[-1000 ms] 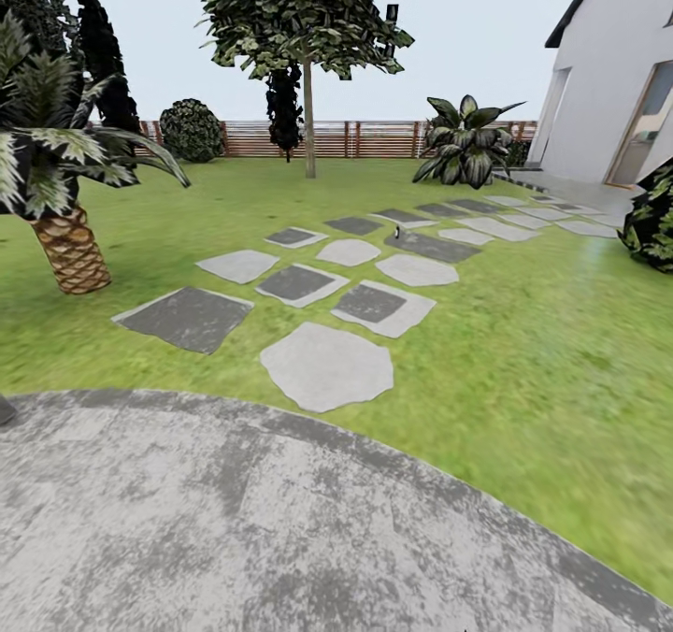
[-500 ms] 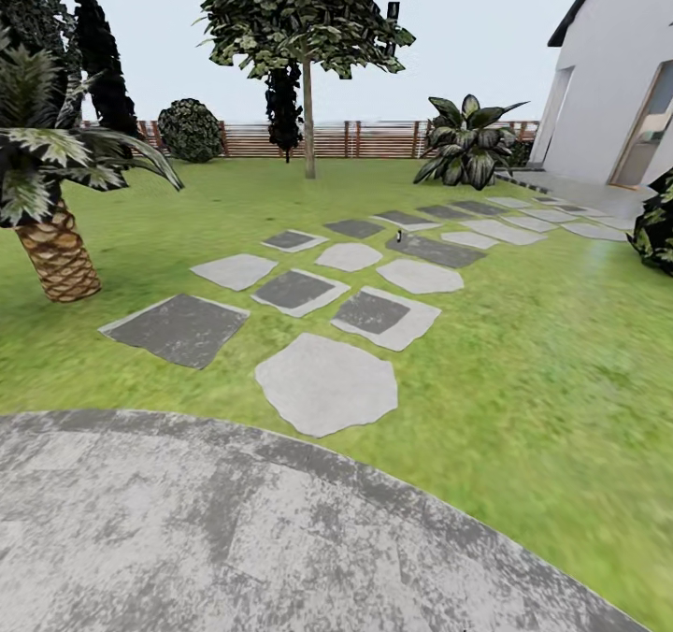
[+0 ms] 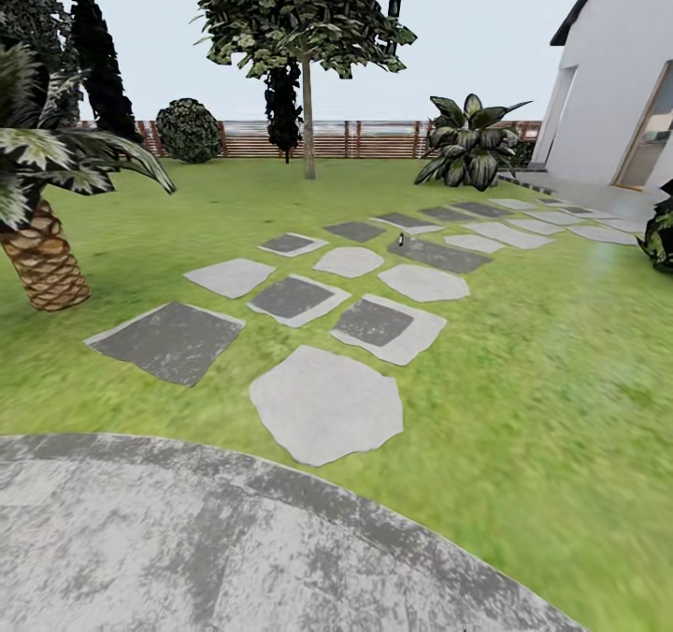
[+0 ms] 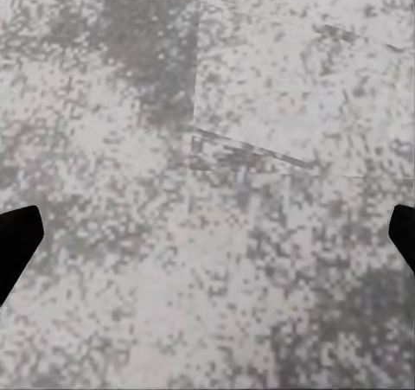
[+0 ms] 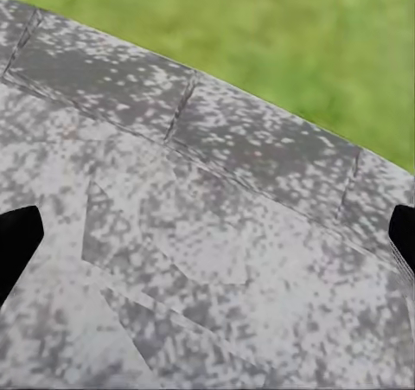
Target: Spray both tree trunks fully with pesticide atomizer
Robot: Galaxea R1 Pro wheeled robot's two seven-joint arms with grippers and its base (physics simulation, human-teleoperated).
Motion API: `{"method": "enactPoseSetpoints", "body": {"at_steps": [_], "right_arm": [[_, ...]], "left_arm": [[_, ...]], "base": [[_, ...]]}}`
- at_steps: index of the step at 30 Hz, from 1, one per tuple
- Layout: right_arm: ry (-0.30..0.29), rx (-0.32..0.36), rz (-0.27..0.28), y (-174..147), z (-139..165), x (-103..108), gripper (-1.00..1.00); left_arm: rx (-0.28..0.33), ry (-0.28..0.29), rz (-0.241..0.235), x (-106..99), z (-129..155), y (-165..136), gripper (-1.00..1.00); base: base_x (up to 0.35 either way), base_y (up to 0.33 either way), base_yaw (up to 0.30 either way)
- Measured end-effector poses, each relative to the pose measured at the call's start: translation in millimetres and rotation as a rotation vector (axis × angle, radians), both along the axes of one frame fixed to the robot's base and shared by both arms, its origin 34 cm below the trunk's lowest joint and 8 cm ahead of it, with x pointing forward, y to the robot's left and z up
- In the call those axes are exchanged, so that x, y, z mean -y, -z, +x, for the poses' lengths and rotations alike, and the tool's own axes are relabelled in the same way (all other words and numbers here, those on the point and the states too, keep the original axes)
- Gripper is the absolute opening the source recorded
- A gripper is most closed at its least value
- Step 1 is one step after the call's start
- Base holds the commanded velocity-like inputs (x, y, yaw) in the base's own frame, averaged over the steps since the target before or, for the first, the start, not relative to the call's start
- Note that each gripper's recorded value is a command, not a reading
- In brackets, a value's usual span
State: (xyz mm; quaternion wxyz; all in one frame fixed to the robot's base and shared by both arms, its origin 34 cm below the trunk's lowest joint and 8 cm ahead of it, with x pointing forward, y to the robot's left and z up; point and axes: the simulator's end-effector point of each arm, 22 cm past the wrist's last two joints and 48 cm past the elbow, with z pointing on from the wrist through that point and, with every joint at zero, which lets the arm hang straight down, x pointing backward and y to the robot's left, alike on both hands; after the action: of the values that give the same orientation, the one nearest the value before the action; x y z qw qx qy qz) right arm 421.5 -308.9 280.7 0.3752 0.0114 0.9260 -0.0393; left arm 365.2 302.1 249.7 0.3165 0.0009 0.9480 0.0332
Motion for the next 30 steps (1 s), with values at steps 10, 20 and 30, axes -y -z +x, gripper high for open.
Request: {"method": "enactPoseSetpoints", "body": {"at_steps": [10, 20, 30], "right_arm": [[0.000, 0.000, 0.000, 0.0, 0.0, 0.0, 1.00], [-0.002, 0.000, 0.001, 0.0, 0.0, -0.6, 1.00], [-0.003, 0.000, 0.002, 0.1, 0.0, -1.3, 1.00]], "left_arm": [[0.000, 0.001, 0.000, 0.1, 0.1, 0.0, 1.00], [0.000, 0.001, 0.000, 0.1, 0.0, 0.0, 1.00], [0.000, 0.001, 0.000, 0.1, 0.1, 0.0, 1.00]], "base": [[0.339, 0.000, 0.000], [0.339, 0.000, 0.000], [0.339, 0.000, 0.000]]}}
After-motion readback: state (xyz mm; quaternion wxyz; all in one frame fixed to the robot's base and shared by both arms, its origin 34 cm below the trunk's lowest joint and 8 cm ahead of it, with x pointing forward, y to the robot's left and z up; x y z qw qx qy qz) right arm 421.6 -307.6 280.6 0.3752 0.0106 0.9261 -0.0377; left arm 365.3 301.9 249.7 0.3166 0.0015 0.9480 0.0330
